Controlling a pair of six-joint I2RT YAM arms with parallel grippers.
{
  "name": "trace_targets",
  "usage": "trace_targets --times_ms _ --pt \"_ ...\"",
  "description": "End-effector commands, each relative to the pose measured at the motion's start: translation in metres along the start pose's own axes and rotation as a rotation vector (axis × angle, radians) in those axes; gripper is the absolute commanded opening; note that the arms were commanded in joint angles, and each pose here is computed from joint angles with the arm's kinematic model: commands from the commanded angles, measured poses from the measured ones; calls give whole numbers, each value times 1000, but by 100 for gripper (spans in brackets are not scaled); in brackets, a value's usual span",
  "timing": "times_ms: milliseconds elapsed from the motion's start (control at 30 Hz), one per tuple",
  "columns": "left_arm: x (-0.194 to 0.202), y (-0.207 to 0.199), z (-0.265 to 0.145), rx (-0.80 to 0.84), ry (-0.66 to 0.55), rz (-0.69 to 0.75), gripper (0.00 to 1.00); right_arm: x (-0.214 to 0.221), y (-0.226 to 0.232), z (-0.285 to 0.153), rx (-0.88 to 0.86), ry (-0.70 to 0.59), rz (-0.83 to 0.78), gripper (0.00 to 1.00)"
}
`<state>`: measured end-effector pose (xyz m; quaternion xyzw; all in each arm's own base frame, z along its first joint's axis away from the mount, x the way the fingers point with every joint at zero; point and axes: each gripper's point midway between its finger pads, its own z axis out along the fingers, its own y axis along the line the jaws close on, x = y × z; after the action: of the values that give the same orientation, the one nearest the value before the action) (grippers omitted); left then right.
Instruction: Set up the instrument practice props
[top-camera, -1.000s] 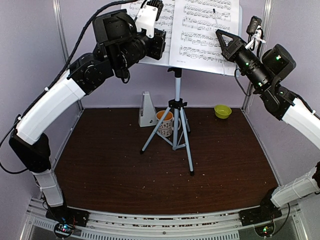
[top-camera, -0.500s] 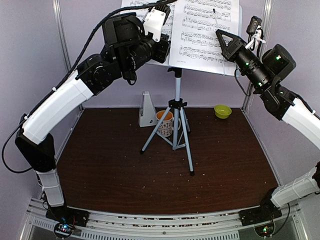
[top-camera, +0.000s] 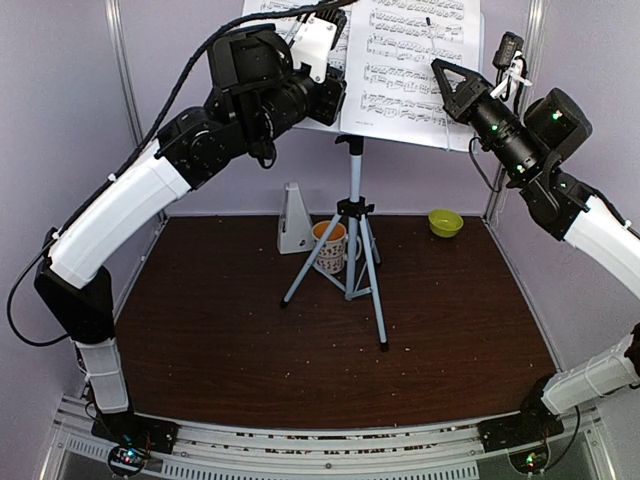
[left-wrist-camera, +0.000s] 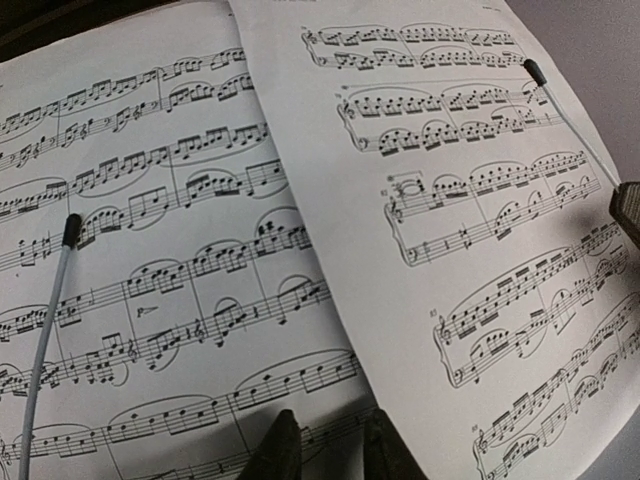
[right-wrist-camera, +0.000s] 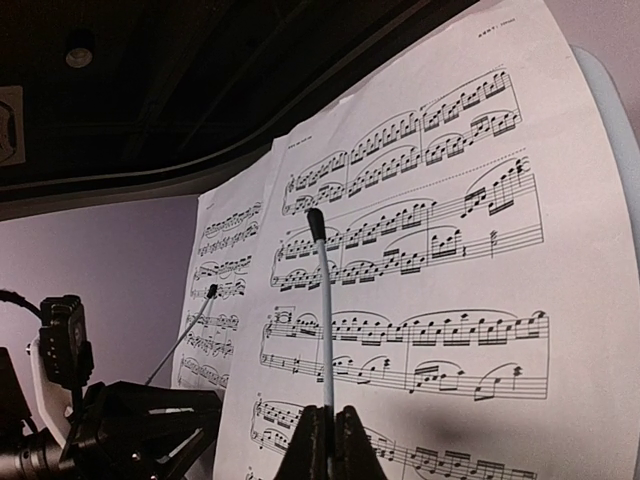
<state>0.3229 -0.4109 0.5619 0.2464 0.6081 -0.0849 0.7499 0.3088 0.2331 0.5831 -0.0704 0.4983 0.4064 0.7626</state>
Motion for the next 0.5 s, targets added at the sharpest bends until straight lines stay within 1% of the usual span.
trace_targets --times_ms 0,467 --pt "-11 -5 0 24 -35 -16 23 -10 15 -1 -60 -31 1 0" --pt "-11 -12 3 50 -40 -5 23 -10 15 -1 -61 -30 -1 0"
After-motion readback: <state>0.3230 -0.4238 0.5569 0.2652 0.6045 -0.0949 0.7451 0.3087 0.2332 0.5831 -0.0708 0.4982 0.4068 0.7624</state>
